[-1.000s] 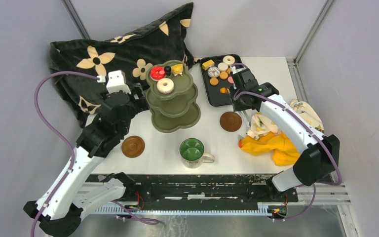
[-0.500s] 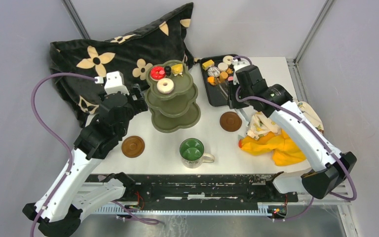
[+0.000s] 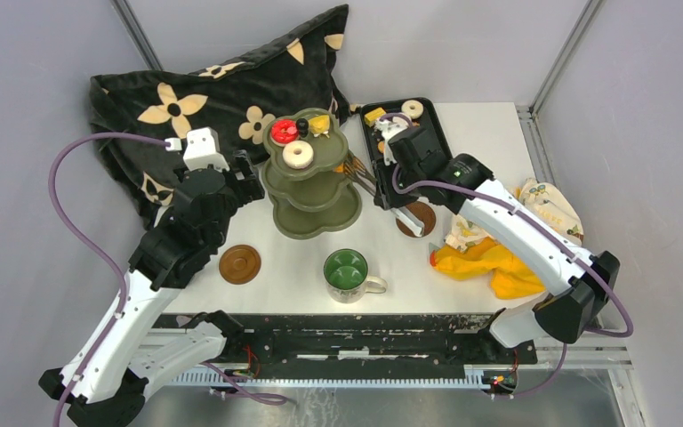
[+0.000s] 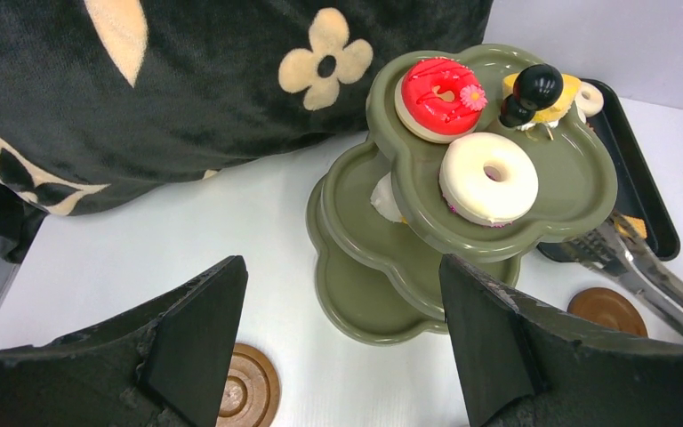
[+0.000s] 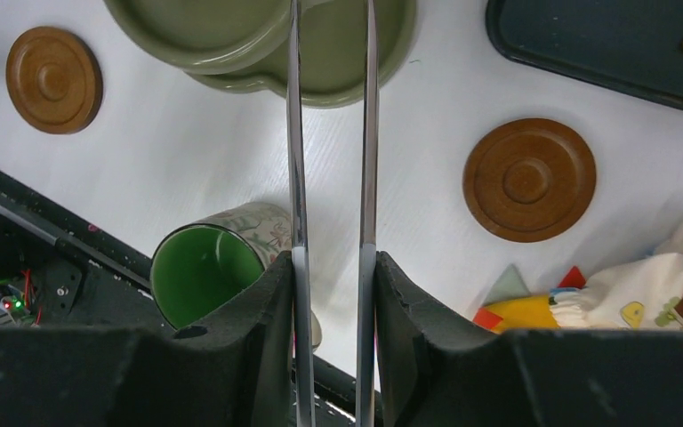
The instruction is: Serve the afternoon tea
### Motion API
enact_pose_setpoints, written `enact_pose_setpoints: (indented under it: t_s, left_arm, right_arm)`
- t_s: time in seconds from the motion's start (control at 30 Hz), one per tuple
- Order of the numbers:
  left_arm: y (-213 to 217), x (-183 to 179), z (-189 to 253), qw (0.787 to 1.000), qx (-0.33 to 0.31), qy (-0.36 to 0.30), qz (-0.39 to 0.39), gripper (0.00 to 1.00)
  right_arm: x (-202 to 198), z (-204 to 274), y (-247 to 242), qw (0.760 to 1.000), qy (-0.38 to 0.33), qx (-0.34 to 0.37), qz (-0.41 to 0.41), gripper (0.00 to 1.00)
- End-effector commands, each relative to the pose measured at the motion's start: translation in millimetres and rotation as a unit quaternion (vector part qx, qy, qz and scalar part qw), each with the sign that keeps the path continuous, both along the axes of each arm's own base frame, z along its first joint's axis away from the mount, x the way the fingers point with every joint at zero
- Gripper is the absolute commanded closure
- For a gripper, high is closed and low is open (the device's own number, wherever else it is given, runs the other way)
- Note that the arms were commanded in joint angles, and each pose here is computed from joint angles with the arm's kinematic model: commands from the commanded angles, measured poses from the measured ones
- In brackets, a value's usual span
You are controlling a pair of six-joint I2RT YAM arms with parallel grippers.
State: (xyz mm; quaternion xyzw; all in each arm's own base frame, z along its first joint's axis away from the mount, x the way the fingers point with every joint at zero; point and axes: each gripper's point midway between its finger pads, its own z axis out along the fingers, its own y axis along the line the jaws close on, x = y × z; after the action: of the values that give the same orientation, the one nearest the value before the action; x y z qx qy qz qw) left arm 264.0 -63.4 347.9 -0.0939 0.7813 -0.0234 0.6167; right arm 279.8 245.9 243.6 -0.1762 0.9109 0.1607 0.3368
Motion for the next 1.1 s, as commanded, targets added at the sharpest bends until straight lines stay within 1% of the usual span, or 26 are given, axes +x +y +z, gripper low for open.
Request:
enact_pose_setpoints:
  t_s: [0.0,0.2,0.33,0.4,0.47,0.6,0.83,0.97,1.07]
  left_arm:
    - [7,-2,18,1.000,0.000,-0.023,0.009,0.13]
    - [8,-2,18,1.000,0.001,-0.023,0.009,0.13]
    - [9,-4,18,1.000,-0.002,-0.026,0.011,0.13]
    - [10,-5,19,1.000,-0.001,-0.026,0.011,0.13]
    - [10,-5,19,1.000,-0.002,-0.026,0.011,0.13]
    - [12,-7,21,1.000,-0.003,-0.028,0.012,0.13]
    - [13,-9,24,0.999,-0.009,-0.034,0.012,0.14]
    - [11,-9,24,0.999,-0.014,-0.034,0.007,0.14]
    - [10,-9,24,0.999,-0.014,-0.033,0.005,0.13]
  right_arm:
    - [-1,25,34,0.997,-0.035,0.054,0.035,0.82]
    - [-12,19,55,0.996,-0.027,0.052,0.065,0.82]
    - [-16,9,66,0.996,-0.013,0.042,0.079,0.79]
    - [-16,4,69,0.996,-0.008,0.038,0.080,0.76]
    - [-14,2,69,0.997,-0.008,0.034,0.075,0.69]
    - [-12,10,60,0.997,-0.025,0.030,0.060,0.58]
    - [-12,23,39,0.998,-0.052,0.018,0.030,0.52]
    - [-13,28,30,0.998,-0.061,0.012,0.020,0.53]
    - [-11,38,9,0.996,-0.086,-0.002,-0.010,0.54]
